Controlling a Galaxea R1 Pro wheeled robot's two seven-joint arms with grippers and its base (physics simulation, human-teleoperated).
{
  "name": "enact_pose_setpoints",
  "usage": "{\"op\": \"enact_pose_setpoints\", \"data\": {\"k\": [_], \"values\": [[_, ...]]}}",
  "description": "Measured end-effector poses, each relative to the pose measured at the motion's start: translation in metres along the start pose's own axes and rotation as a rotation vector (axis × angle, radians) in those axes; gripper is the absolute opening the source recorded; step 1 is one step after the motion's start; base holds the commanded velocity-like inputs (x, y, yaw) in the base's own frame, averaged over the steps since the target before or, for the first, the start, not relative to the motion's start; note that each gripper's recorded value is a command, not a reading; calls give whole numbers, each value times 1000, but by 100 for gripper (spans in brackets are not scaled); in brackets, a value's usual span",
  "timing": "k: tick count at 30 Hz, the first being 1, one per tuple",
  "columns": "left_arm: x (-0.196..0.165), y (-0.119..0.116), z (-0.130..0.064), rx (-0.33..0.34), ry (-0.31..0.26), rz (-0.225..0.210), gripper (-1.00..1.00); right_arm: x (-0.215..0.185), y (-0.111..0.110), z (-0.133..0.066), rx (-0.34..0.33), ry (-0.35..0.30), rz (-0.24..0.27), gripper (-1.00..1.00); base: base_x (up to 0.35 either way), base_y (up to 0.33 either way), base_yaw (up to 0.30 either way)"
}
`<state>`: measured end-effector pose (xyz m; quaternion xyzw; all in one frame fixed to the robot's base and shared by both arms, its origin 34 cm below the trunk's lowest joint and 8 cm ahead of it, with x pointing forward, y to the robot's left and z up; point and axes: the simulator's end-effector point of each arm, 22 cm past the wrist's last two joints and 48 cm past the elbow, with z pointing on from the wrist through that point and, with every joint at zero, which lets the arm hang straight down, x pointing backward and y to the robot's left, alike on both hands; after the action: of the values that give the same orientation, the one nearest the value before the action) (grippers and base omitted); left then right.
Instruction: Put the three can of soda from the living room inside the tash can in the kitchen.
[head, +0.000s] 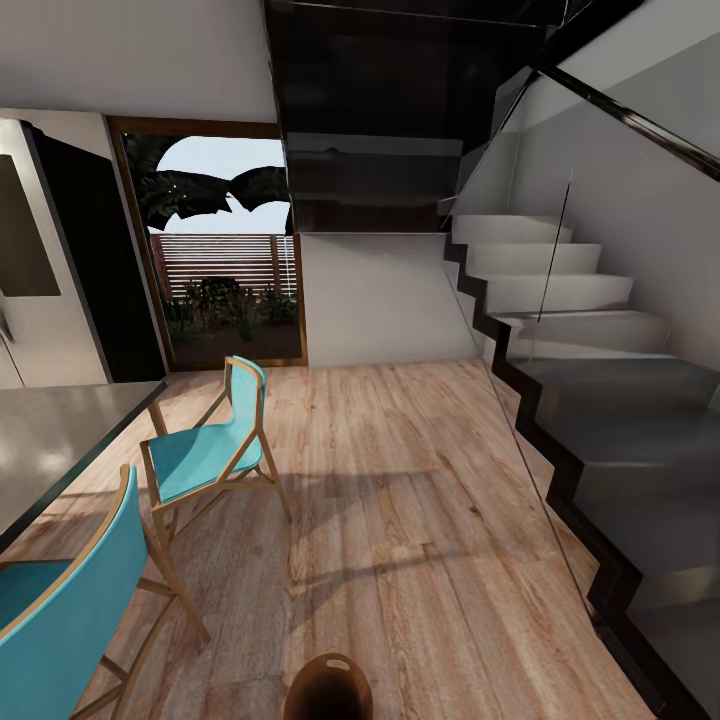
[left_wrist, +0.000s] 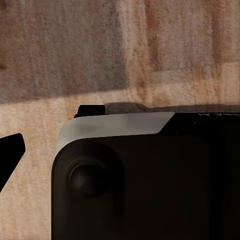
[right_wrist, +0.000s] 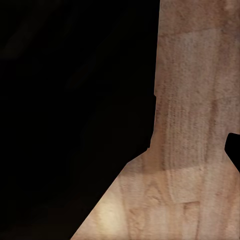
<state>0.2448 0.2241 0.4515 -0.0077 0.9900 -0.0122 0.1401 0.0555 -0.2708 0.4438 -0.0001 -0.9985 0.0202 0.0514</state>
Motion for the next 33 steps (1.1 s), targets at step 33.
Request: {"op": "enact_pose_setpoints", "data": {"k": [33], "values": [[0,0,0,0,0,0,100,0,0,0,0,0,0,100,0,0,0]]}}
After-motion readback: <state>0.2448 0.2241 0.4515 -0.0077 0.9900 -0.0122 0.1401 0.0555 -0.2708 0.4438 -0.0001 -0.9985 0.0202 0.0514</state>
